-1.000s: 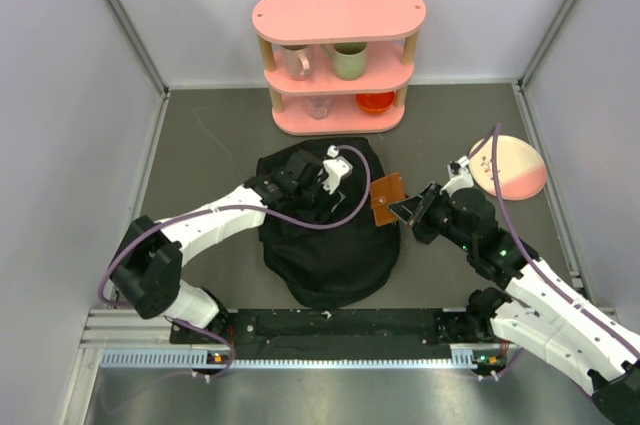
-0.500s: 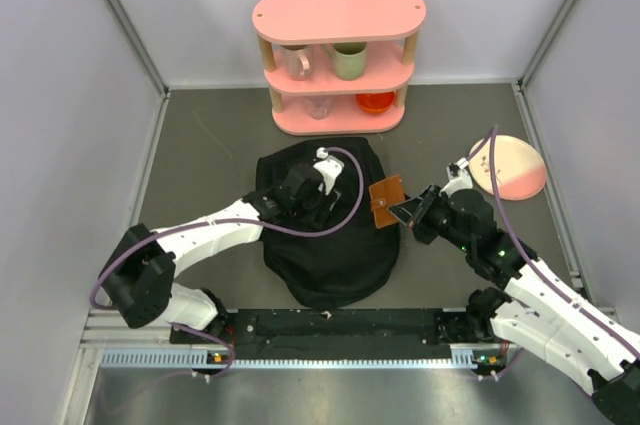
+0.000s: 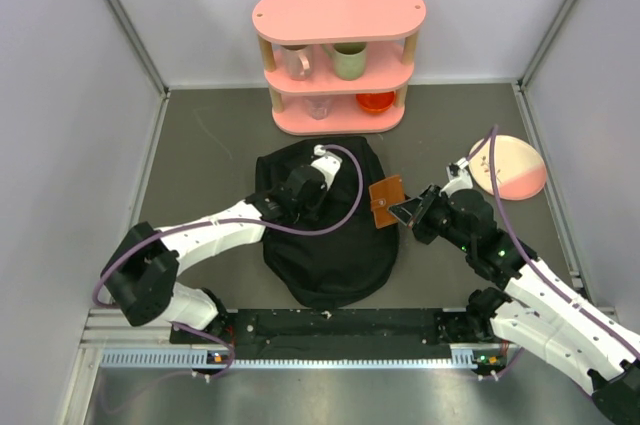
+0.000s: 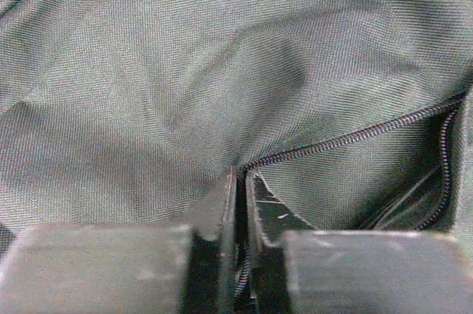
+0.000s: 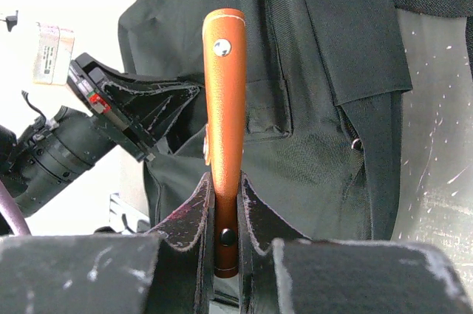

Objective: Pack the student bag
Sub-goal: Place the personal item in the student bag.

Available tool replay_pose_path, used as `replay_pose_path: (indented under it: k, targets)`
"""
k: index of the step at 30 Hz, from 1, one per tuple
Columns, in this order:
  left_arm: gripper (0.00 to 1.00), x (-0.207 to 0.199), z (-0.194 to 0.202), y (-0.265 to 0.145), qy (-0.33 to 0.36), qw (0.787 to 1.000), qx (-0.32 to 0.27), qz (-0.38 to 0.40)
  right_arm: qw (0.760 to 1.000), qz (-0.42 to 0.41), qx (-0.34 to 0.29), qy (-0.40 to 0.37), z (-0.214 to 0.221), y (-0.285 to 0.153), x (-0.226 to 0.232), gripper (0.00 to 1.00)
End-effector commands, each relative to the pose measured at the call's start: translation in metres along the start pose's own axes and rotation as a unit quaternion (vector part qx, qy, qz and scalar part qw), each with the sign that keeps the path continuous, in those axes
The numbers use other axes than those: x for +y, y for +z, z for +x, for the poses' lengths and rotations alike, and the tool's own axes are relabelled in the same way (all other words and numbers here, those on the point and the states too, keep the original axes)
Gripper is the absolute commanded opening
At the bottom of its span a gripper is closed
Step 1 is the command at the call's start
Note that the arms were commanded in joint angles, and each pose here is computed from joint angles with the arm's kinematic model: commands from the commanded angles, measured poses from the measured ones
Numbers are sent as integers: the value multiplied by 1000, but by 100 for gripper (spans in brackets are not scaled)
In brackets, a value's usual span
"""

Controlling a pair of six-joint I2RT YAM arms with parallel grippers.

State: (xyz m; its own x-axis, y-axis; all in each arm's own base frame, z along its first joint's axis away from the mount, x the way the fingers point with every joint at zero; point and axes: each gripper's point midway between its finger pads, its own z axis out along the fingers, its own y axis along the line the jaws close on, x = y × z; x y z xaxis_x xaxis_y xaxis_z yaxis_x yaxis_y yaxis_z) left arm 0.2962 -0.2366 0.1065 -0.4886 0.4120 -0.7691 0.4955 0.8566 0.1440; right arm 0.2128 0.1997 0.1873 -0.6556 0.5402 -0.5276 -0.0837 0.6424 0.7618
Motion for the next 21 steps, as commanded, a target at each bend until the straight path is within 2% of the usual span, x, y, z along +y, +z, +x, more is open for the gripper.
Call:
replay_pose_path:
  k: [1,4,8,13,21]
  targets:
    - [1,-1,-16,-15,-16,999,-20,19,1000,-19,-15,-2,-9,-1,12,0]
    - [0,-9,-38,-37,-33,997,-43,54,999,-35,-16,-8,-12,0,22,0]
    - [0,-15,-71,-62,-42,992,-79,88,995,-91,24,-10,-1,2,46,0]
    - [0,-16,-82,-70,-52,992,-74,93,986,-147,74,-1,13,8,70,0]
    - [0,-17,-96,-73,-81,990,-70,91,958,-222,168,63,56,11,97,0]
